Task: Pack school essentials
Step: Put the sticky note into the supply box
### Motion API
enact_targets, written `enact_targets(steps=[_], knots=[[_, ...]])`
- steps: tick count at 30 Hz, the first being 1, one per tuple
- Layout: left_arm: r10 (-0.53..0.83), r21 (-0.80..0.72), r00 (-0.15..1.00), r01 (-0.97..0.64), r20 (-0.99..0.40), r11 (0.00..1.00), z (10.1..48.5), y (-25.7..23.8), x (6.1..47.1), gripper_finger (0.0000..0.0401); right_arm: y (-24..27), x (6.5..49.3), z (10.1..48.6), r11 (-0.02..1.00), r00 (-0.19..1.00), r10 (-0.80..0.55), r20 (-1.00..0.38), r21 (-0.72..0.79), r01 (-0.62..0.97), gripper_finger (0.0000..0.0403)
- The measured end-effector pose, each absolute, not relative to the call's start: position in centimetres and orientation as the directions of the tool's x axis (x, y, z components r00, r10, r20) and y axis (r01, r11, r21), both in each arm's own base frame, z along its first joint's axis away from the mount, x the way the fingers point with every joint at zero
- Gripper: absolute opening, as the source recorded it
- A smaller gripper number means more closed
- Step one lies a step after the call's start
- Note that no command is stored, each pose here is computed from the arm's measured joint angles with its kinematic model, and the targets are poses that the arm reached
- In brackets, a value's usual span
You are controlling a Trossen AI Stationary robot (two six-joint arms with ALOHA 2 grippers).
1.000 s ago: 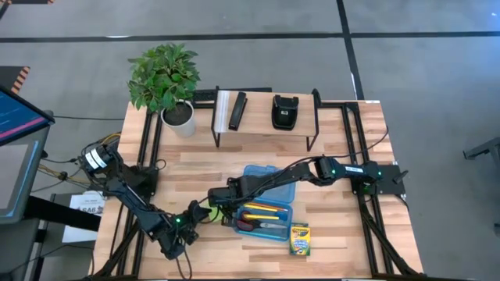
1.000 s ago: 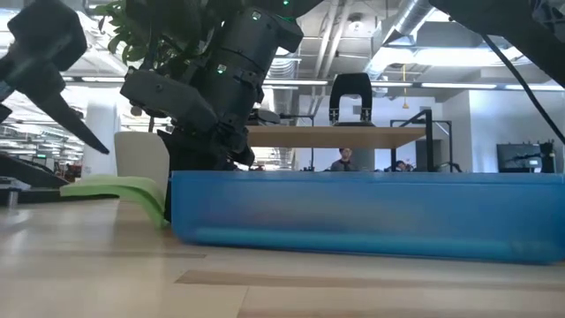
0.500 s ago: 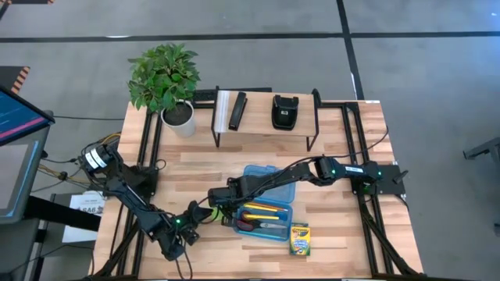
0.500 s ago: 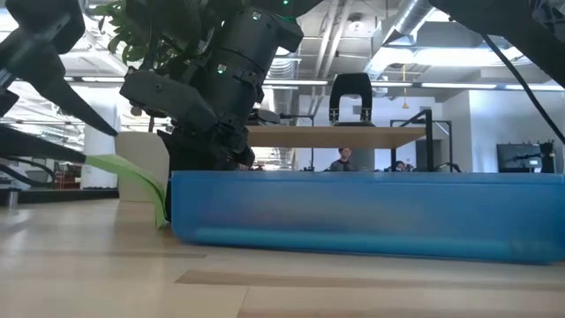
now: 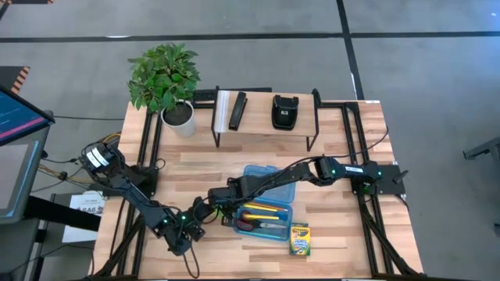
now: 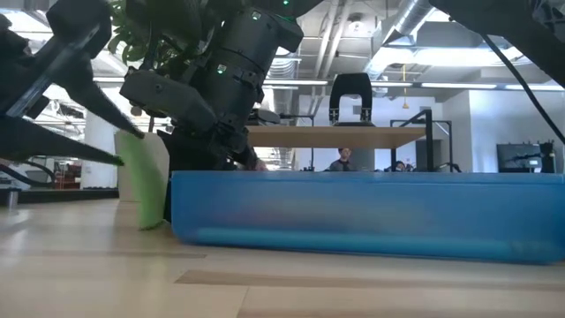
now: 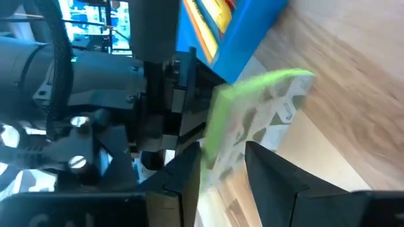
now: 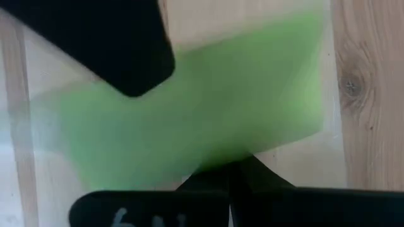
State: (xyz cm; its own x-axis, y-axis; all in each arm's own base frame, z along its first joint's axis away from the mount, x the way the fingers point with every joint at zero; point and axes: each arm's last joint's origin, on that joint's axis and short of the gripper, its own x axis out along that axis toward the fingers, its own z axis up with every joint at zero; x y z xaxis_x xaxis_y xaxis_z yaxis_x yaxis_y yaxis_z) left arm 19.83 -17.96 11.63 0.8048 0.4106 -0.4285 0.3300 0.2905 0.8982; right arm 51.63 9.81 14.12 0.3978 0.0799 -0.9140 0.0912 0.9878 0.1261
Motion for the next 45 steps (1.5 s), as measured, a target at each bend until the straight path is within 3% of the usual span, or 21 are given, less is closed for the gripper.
enact_targets(steps=[14,22,27,31,35,40,45], knots=[[0.383,0.881,0.801,0.355,-0.459,0.312,11.6,-18.0,19.9,0.0108,9.8,51.6,14.1,0.988,0.398,0.079,-0.914,0.126,0.091,0.0008],[0.366,0.868,0.798,0.366,-0.478,0.335,11.5,-18.1,19.9,0.0011,9.7,51.5,14.1,0.989,0.384,0.069,-0.921,0.114,0.093,0.0008],[0.365,0.859,0.798,0.345,-0.480,0.378,11.8,-18.3,20.0,0.0003,9.1,50.8,15.0,0.989,0.328,0.052,-0.943,0.093,0.113,0.0008],[0.386,0.862,0.787,0.345,-0.482,0.372,12.7,-19.0,20.1,0.0002,8.6,49.6,18.4,0.987,0.320,-0.049,-0.946,0.003,0.160,0.0008],[0.423,0.876,0.779,0.329,-0.463,0.353,14.0,-19.6,20.5,0.0001,9.0,48.3,22.8,0.977,0.403,-0.172,-0.899,-0.102,0.189,0.0008],[0.451,0.906,0.798,0.272,-0.400,0.324,15.6,-20.3,21.3,0.0001,10.4,46.3,27.6,0.975,0.498,-0.210,-0.842,-0.144,0.168,0.0008],[0.404,0.902,0.834,0.230,-0.375,0.364,16.2,-20.7,22.7,0.0000,12.5,44.0,30.3,0.962,0.548,-0.274,-0.791,-0.227,0.154,0.0008]])
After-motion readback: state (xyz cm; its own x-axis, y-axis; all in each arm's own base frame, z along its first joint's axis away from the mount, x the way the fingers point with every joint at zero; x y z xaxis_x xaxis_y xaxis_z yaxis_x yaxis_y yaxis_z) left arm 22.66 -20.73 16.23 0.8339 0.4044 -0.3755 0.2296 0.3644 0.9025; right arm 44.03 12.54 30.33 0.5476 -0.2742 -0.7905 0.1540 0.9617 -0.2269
